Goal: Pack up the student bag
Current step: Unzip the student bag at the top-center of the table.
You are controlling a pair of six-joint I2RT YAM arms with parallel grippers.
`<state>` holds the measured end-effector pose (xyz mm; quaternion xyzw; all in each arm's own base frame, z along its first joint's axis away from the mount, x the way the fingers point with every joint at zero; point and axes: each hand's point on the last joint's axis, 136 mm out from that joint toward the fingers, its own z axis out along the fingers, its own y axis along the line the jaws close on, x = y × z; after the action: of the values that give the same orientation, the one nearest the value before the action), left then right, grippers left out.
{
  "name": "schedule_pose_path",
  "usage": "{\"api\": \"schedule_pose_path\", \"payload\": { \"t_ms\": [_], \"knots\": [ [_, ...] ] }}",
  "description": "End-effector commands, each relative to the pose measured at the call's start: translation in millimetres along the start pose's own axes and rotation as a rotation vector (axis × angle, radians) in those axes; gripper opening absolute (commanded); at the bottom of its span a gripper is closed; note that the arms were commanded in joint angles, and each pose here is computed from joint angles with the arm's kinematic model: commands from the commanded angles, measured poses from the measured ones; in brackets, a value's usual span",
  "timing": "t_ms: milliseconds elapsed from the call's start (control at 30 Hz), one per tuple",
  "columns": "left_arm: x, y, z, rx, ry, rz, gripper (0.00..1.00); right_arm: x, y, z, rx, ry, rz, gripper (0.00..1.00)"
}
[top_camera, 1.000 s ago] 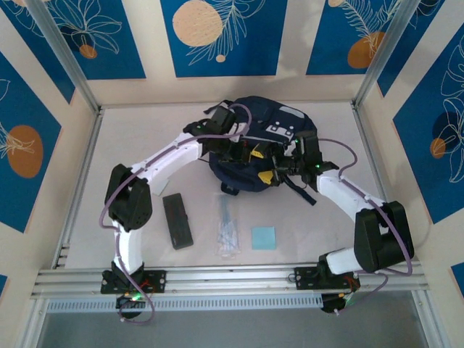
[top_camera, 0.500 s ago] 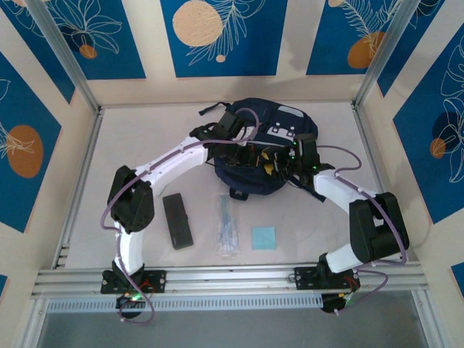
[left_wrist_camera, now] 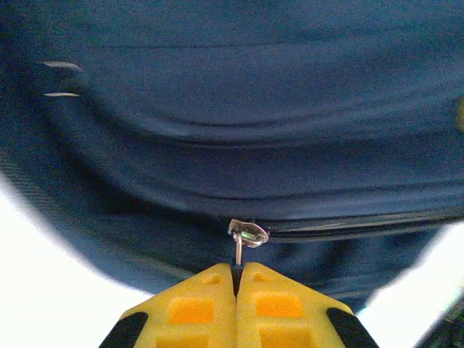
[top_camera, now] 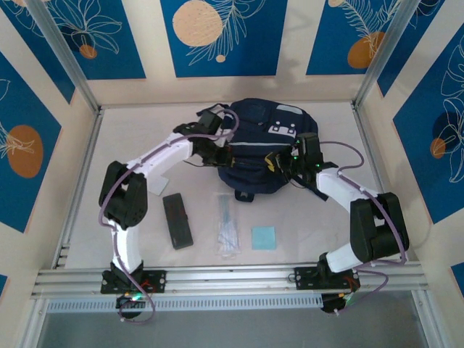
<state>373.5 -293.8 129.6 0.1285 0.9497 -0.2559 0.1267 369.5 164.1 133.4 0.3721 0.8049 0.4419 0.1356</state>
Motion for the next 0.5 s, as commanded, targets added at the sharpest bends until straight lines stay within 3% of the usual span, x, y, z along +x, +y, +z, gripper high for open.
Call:
{"api": "schedule_pose_path", "payload": {
  "t_ms": [0,267,467],
  "knots": [
    [5.8,46.9,-27.2,-0.128,0.009,-0.024,0.0,-12.2,20.3,-24.2,-0.04,-0.034,-0.094,0.0],
    [-35.7,78.2,-28.1,-0.211,-0.123,0.042,0.0,-0.6,49.3,-35.5,-0.131,0.146,-0.204,0.0],
    [-59.3,104.0,-24.4,-0.273,-0.132,0.251,0.0,3.6,55.6,-50.0,-0.12,0.268,-0.317,0.0]
  ]
}}
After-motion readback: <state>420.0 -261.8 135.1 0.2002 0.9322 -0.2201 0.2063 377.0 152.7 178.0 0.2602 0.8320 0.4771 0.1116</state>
